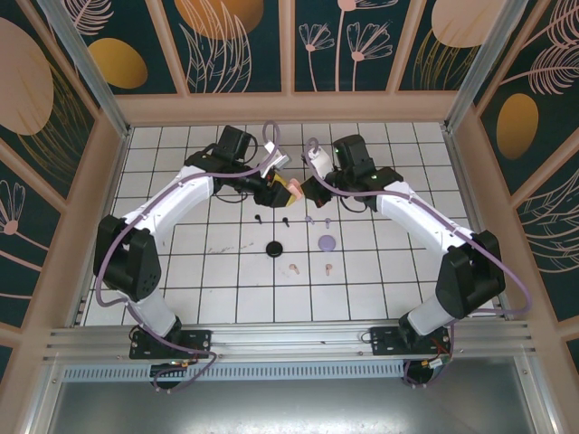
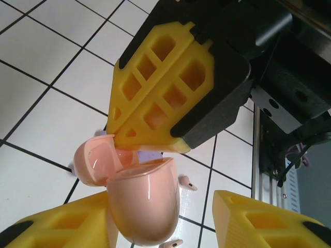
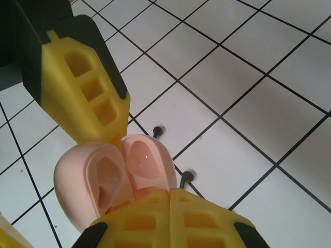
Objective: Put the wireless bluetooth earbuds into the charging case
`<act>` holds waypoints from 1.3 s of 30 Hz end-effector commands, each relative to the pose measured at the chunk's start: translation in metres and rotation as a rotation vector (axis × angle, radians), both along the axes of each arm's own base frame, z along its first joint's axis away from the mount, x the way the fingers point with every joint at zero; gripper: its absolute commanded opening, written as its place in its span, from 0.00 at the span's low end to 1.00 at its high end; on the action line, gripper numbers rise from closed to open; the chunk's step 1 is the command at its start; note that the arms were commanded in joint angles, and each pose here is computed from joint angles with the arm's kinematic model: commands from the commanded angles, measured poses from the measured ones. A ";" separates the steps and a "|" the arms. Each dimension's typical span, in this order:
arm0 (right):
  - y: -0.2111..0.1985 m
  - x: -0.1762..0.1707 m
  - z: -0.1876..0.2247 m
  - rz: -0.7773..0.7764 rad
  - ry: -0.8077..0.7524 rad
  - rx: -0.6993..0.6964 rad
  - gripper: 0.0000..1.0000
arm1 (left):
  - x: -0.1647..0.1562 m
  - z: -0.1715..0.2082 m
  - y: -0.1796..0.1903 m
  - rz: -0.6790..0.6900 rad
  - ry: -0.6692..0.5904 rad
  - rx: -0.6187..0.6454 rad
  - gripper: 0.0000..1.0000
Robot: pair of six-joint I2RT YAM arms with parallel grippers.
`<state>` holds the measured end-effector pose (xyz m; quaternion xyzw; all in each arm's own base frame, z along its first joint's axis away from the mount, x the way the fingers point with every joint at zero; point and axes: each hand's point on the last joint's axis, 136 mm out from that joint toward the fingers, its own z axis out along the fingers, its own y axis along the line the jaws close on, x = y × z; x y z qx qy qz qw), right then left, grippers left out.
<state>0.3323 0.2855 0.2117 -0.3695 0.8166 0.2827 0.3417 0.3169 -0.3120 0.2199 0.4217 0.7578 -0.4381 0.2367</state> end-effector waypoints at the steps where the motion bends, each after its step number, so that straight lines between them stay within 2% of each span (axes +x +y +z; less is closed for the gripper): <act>1: 0.009 -0.004 0.010 0.038 -0.028 0.003 0.00 | -0.003 0.009 -0.004 -0.045 -0.002 -0.031 0.51; 6: 0.009 -0.008 0.018 0.041 -0.040 0.023 0.00 | 0.001 0.006 -0.004 -0.031 -0.009 -0.021 0.50; 11: 0.007 -0.010 0.021 0.038 -0.049 0.030 0.00 | 0.003 0.007 -0.005 -0.029 -0.011 -0.031 0.39; 15: 0.007 -0.010 0.021 0.037 -0.048 0.035 0.00 | 0.004 0.010 -0.006 -0.027 -0.016 -0.043 0.35; 26: 0.006 -0.013 0.026 0.035 -0.058 0.047 0.00 | 0.008 0.019 -0.008 -0.011 -0.040 -0.077 0.38; 39: 0.005 -0.011 0.029 0.022 -0.068 0.048 0.00 | 0.011 0.023 -0.011 0.001 -0.056 -0.116 0.05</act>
